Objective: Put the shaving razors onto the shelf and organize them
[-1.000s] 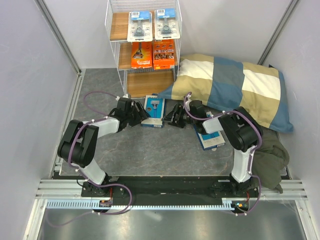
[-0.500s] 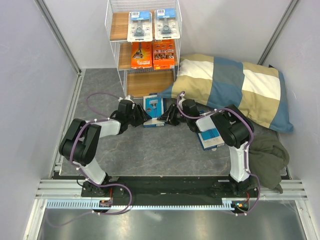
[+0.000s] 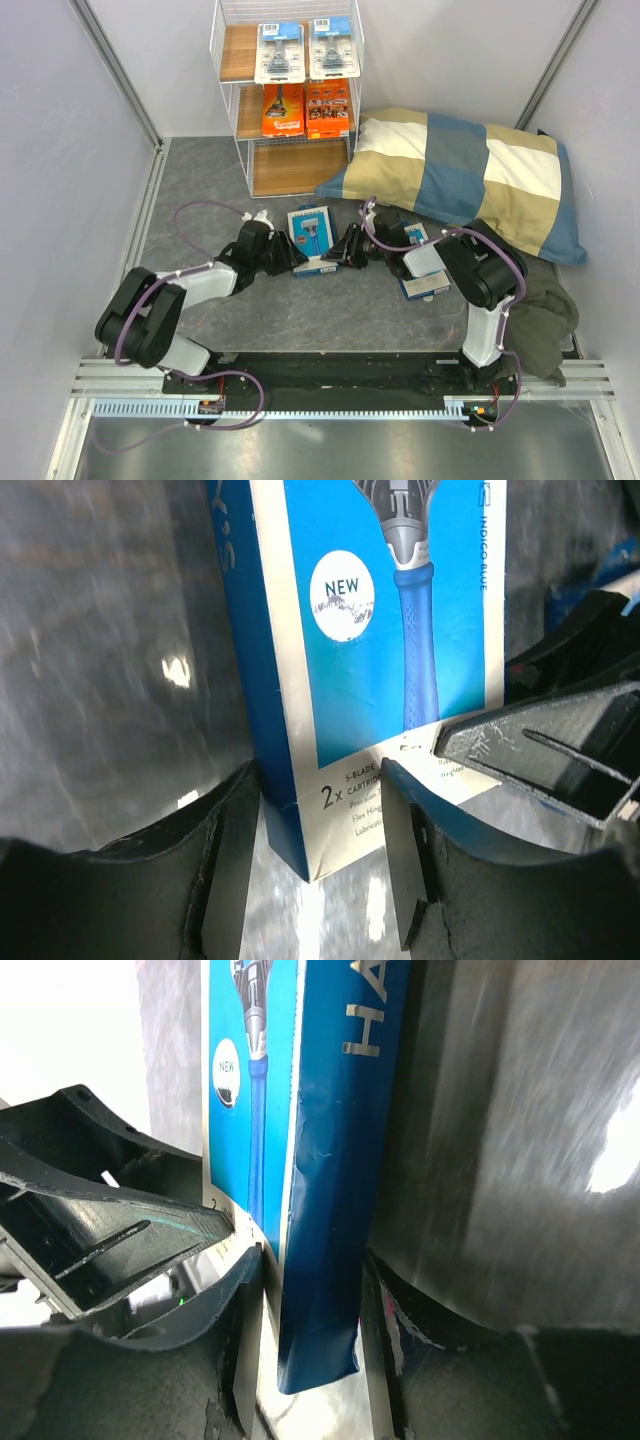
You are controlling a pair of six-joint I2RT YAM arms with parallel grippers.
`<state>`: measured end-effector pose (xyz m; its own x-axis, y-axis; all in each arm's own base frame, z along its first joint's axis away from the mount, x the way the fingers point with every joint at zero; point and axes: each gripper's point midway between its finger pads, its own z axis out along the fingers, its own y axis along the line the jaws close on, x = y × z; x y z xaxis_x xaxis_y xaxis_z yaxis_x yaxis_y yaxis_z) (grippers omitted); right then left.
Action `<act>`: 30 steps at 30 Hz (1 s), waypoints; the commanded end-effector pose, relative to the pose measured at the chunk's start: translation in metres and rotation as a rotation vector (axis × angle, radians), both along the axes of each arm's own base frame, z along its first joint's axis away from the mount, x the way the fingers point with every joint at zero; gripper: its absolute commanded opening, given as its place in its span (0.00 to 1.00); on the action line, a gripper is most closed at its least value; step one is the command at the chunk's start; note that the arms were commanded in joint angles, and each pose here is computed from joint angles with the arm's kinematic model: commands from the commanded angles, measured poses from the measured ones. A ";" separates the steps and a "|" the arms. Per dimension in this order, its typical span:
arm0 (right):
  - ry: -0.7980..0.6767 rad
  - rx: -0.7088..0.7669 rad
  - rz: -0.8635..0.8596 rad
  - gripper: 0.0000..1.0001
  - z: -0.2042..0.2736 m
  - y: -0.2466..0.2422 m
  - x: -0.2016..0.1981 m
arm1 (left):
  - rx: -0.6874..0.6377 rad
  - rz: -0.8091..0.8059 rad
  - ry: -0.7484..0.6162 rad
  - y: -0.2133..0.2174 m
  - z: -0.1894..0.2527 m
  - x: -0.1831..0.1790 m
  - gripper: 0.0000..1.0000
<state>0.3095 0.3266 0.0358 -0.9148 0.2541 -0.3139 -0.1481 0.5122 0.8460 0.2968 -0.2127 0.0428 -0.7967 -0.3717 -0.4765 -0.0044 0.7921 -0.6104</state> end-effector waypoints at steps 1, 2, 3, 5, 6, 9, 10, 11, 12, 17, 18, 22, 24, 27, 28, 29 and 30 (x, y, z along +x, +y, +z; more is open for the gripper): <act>-0.010 -0.009 0.033 0.22 0.004 -0.004 -0.026 | -0.182 -0.063 -0.105 -0.027 0.052 -0.013 0.57; -0.008 -0.008 0.027 0.21 0.006 -0.006 -0.028 | -0.183 -0.061 -0.110 -0.026 0.053 -0.015 0.57; -0.021 0.003 0.026 0.20 0.013 -0.007 -0.030 | -0.178 -0.055 -0.102 -0.022 0.049 -0.020 0.57; -0.014 0.004 0.016 0.17 0.014 -0.012 -0.036 | -0.179 -0.036 -0.122 -0.017 0.055 -0.022 0.59; -0.027 0.010 0.010 0.17 0.020 -0.013 -0.036 | -0.174 -0.025 -0.125 -0.014 0.055 -0.023 0.60; -0.048 0.016 -0.023 0.15 0.030 -0.017 -0.035 | -0.154 0.017 -0.136 -0.003 0.056 -0.027 0.66; -0.048 0.014 -0.031 0.14 0.031 -0.019 -0.036 | -0.153 0.023 -0.138 -0.002 0.056 -0.028 0.68; -0.055 0.014 -0.041 0.14 0.034 -0.020 -0.035 | -0.156 0.030 -0.149 0.000 0.060 -0.028 0.70; -0.067 0.021 -0.051 0.13 0.039 -0.021 -0.033 | -0.150 0.039 -0.145 0.002 0.059 -0.029 0.71; -0.098 0.038 -0.129 0.11 0.054 -0.031 -0.026 | -0.170 0.048 -0.139 0.002 0.061 -0.032 0.73; -0.115 0.050 -0.143 0.11 0.061 -0.033 -0.025 | -0.183 0.047 -0.127 0.001 0.059 -0.034 0.73; -0.127 0.069 -0.198 0.09 0.071 -0.043 -0.022 | -0.237 0.031 -0.135 -0.006 0.060 -0.035 0.74; -0.144 0.085 -0.225 0.09 0.079 -0.047 -0.020 | -0.259 0.016 -0.120 -0.009 0.054 -0.039 0.73; -0.154 0.119 -0.250 0.08 0.088 -0.051 -0.019 | -0.314 -0.007 -0.146 -0.016 0.058 -0.040 0.74; -0.156 0.126 -0.251 0.08 0.090 -0.052 -0.020 | -0.327 -0.013 -0.145 -0.018 0.056 -0.040 0.74; -0.157 0.135 -0.255 0.08 0.093 -0.052 -0.020 | -0.356 -0.023 -0.182 -0.020 0.064 -0.038 0.74; -0.163 0.149 -0.248 0.08 0.098 -0.051 -0.021 | -0.377 -0.025 -0.176 -0.022 0.063 -0.040 0.74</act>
